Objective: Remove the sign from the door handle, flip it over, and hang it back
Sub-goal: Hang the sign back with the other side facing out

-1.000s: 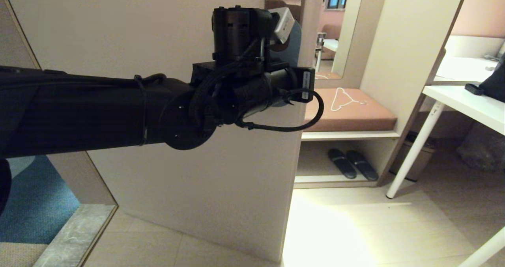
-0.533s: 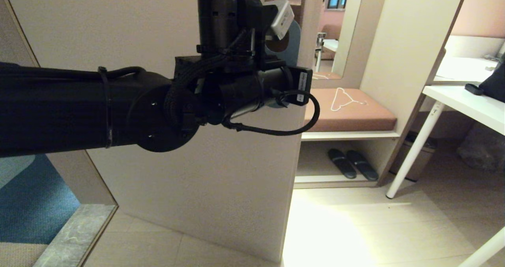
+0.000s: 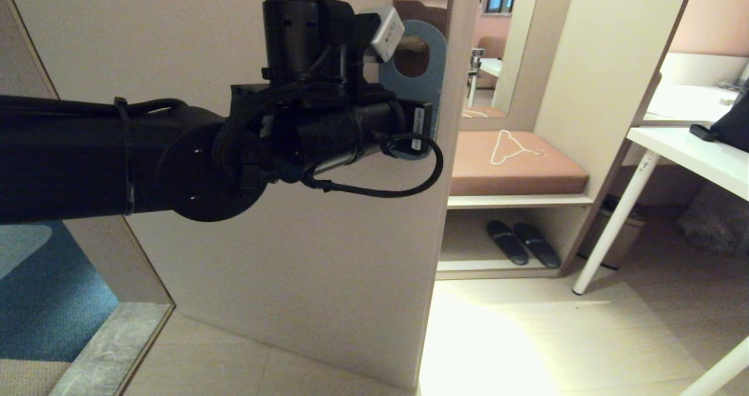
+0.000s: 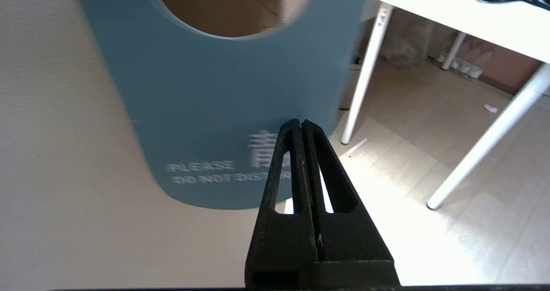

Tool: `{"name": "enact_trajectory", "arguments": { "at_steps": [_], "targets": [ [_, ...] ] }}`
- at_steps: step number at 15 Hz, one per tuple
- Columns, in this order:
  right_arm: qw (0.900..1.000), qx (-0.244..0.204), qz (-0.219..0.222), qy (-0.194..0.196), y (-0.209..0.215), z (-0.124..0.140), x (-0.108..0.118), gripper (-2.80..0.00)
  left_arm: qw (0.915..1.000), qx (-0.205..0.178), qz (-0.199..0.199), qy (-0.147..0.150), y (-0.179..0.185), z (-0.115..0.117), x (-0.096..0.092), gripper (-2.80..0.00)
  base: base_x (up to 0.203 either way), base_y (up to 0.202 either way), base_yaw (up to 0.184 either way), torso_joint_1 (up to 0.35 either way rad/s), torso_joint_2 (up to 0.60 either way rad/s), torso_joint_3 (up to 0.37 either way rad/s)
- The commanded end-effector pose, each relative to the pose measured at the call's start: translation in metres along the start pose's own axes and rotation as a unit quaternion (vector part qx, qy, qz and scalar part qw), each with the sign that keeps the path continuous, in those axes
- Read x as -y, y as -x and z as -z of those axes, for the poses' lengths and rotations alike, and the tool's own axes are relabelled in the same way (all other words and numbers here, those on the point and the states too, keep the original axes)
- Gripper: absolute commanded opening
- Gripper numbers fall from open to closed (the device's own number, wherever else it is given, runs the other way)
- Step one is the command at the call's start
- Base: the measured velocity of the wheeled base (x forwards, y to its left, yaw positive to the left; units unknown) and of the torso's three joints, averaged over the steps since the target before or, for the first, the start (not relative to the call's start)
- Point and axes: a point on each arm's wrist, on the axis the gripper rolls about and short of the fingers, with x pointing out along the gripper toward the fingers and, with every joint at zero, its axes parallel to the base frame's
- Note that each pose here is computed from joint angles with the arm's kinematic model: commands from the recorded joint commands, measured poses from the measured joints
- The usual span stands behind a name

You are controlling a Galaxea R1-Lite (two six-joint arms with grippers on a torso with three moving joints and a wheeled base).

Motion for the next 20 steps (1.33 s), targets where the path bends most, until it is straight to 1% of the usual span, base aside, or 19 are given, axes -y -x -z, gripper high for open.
{"name": "enact_trajectory", "arguments": {
  "at_steps": [1, 5, 14, 17, 20],
  "targets": [
    [1.000, 0.000, 0.000, 0.000, 0.000, 0.000, 0.000, -2.80, 1.0000, 0.002, -0.001, 0.001, -0.006, 0.001, -0.001, -2.80, 0.000, 0.000, 0.000, 0.000, 0.00, 0.000],
    [1.000, 0.000, 0.000, 0.000, 0.000, 0.000, 0.000, -2.80, 0.9997, 0.022, 0.000, 0.002, -0.020, -0.007, 0.001, -2.80, 0.000, 0.000, 0.000, 0.000, 0.00, 0.000],
    [1.000, 0.000, 0.000, 0.000, 0.000, 0.000, 0.000, -2.80, 0.9997, 0.023, 0.002, 0.002, -0.020, -0.007, 0.005, -2.80, 0.000, 0.000, 0.000, 0.000, 0.00, 0.000],
    [1.000, 0.000, 0.000, 0.000, 0.000, 0.000, 0.000, -2.80, 0.9996, 0.026, 0.008, 0.002, -0.010, -0.012, 0.010, -2.80, 0.000, 0.000, 0.000, 0.000, 0.00, 0.000],
    [1.000, 0.000, 0.000, 0.000, 0.000, 0.000, 0.000, -2.80, 0.9996, 0.025, 0.015, 0.002, 0.018, -0.019, 0.015, -2.80, 0.000, 0.000, 0.000, 0.000, 0.00, 0.000]
  ]
}}
